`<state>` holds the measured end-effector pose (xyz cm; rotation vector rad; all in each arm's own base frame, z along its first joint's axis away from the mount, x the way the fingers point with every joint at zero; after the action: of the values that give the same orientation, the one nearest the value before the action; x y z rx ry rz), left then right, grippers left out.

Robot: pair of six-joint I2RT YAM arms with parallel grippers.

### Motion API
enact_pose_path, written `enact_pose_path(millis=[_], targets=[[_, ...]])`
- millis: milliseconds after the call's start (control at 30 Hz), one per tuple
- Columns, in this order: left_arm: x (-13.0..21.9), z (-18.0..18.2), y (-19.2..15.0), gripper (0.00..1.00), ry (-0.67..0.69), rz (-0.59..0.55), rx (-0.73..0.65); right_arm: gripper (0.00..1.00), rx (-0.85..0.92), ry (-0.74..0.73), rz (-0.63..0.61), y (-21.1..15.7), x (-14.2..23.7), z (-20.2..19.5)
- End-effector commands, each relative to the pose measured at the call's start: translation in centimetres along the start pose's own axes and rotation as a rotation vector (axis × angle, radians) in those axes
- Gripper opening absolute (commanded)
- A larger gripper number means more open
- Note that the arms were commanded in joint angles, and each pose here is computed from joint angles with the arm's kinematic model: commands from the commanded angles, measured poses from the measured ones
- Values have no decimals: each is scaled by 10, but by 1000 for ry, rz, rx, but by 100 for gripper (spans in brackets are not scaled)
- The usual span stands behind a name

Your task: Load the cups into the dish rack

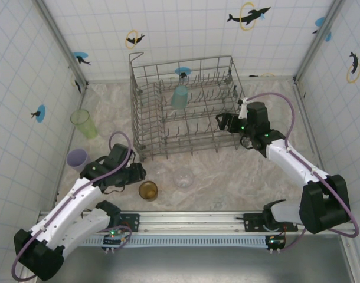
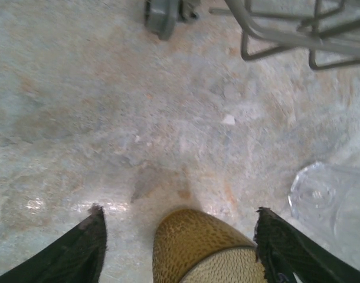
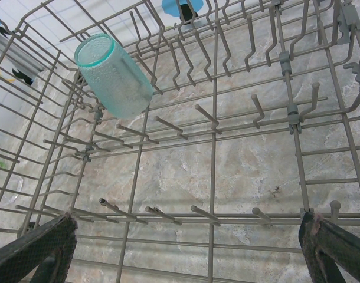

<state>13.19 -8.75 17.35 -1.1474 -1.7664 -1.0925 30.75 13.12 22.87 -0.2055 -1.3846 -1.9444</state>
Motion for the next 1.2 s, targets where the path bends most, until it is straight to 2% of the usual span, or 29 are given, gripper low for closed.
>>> enact_pose_path(millis=[0,133,267,500,700,967,1167], targets=[[-9,5,-15,62,-15,102,-47,100,6,-3,-17,5,4,0],[-9,12,-18,60,47,125,-50,100,5,-1,-16,5,4,0],[-2,7,-14,60,14,92,-60,100,2,-5,-14,3,4,-3],[9,-1,-9,68,-25,71,-82,100,-4,-7,-9,1,3,-6],[-4,8,-21,44,19,176,-121,100,-7,-6,-9,1,3,-7],[1,3,-21,44,-20,179,-165,100,-15,-8,-4,-1,2,-10],[-12,18,-29,44,75,239,-179,100,-18,-1,-3,-1,1,-10]])
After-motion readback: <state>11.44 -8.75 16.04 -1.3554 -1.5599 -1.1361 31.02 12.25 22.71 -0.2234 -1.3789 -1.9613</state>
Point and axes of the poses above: each hand's point on the last joint's axis, 136 mm out from that joint toward the fingers, its own x axis back along the fingers, its own z axis along the line the jaws close on, y = z × x, the point moved 8 cm from there along x, back along the fingers, and after that the axes turned 2 degrees about x, right-handed, at the moved point
